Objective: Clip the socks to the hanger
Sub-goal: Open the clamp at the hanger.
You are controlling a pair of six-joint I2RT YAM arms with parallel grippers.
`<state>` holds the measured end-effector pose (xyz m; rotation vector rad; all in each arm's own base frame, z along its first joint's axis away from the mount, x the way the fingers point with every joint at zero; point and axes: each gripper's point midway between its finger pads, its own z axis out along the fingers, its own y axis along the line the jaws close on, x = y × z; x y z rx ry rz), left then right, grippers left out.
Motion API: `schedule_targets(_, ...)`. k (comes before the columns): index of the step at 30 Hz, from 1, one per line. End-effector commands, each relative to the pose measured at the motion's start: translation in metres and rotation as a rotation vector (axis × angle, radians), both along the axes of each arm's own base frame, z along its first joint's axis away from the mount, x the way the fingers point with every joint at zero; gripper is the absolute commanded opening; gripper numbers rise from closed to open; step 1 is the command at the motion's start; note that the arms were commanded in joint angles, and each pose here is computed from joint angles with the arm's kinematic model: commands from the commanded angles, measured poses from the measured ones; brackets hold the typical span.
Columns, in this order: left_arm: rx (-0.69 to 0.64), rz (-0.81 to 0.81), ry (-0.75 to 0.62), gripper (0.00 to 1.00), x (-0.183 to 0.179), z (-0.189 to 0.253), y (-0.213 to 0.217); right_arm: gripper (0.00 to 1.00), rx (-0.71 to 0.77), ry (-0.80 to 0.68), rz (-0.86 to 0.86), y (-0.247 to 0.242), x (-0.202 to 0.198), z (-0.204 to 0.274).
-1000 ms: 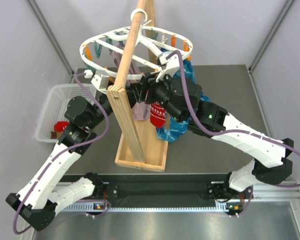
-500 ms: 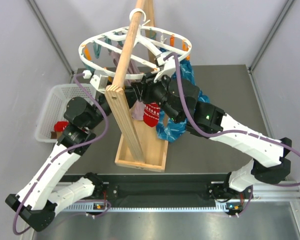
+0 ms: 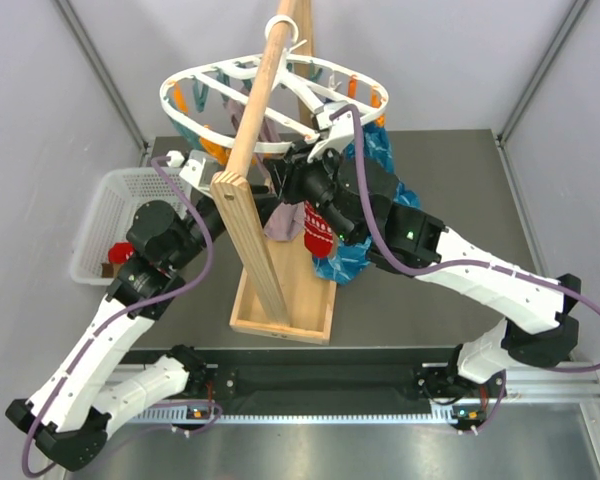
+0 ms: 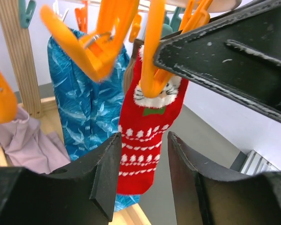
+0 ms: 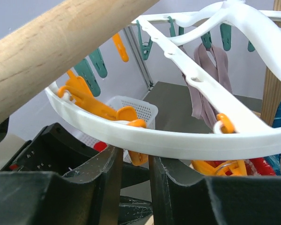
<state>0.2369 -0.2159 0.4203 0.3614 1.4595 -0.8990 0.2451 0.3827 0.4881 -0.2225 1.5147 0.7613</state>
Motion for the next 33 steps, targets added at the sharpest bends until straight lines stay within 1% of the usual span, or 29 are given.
schedule_targets(1, 0.002, 0.024, 0.006, 0.49, -0.003, 0.0, 0.006, 0.0, 0.047, -0.015, -0.023, -0.007, 0.002, 0.01)
schedule_targets(3, -0.001, 0.028, 0.011, 0.5, -0.003, -0.001, 0.008, 0.0, 0.043, -0.015, -0.022, -0.008, 0.002, 0.009)
schedule_targets(8, -0.033, 0.002, -0.024, 0.53, -0.01, 0.014, 0.007, 0.0, 0.046, -0.014, -0.012, -0.012, -0.001, 0.005)
schedule_targets(12, -0.044, 0.063, -0.008, 0.53, -0.001, 0.02, 0.013, 0.0, 0.049, -0.021, 0.012, -0.015, -0.003, 0.005)
schedule_targets(14, -0.063, 0.046, -0.018, 0.55, -0.003, 0.027, 0.011, 0.0, 0.046, -0.029, 0.034, -0.018, -0.005, 0.004)
schedule_targets(15, -0.07, 0.019, -0.028, 0.56, -0.007, 0.031, 0.008, 0.0, 0.049, -0.03, 0.047, -0.019, -0.006, 0.005)
schedule_targets(16, -0.071, -0.049, -0.03, 0.56, -0.013, 0.033, -0.002, 0.0, 0.066, -0.052, 0.087, -0.021, -0.013, 0.013)
schedule_targets(18, -0.092, -0.134, -0.058, 0.56, -0.025, 0.045, -0.01, 0.0, 0.057, -0.057, 0.102, -0.026, -0.013, 0.007)
schedule_targets(19, -0.103, -0.2, -0.055, 0.56, -0.033, 0.047, -0.018, 0.0, 0.068, -0.07, 0.113, -0.034, -0.017, 0.013)
schedule_targets(20, -0.11, -0.222, -0.051, 0.56, -0.035, 0.047, -0.021, 0.0, 0.053, -0.073, 0.16, -0.032, -0.022, 0.007)
schedule_targets(21, -0.112, -0.237, -0.042, 0.56, -0.037, 0.046, -0.023, 0.0, 0.053, -0.077, 0.164, -0.037, -0.019, 0.007)
schedule_targets(22, -0.126, -0.254, -0.051, 0.56, -0.037, 0.05, -0.026, 0.0, 0.077, -0.093, 0.224, -0.042, -0.03, 0.015)
schedule_targets(24, -0.136, -0.297, -0.054, 0.56, -0.042, 0.05, -0.031, 0.0, 0.083, -0.103, 0.265, -0.047, -0.029, 0.011)
schedule_targets(25, -0.143, -0.313, -0.04, 0.56, -0.04, 0.049, -0.034, 0.0, 0.091, -0.119, 0.317, -0.049, -0.038, 0.015)
schedule_targets(27, -0.154, -0.346, -0.042, 0.56, -0.042, 0.049, -0.039, 0.0, 0.081, -0.129, 0.348, -0.051, -0.04, 0.011)
schedule_targets(28, -0.164, -0.356, -0.028, 0.56, -0.04, 0.047, -0.042, 0.0, 0.077, -0.144, 0.393, -0.05, -0.048, 0.012)
schedule_targets(32, -0.21, -0.476, -0.064, 0.57, -0.053, 0.06, -0.052, 0.0, 0.067, -0.155, 0.455, -0.053, -0.052, 0.005)
schedule_targets(33, -0.213, -0.478, -0.048, 0.57, -0.048, 0.057, -0.056, 0.0, 0.07, -0.161, 0.468, -0.054, -0.055, 0.006)
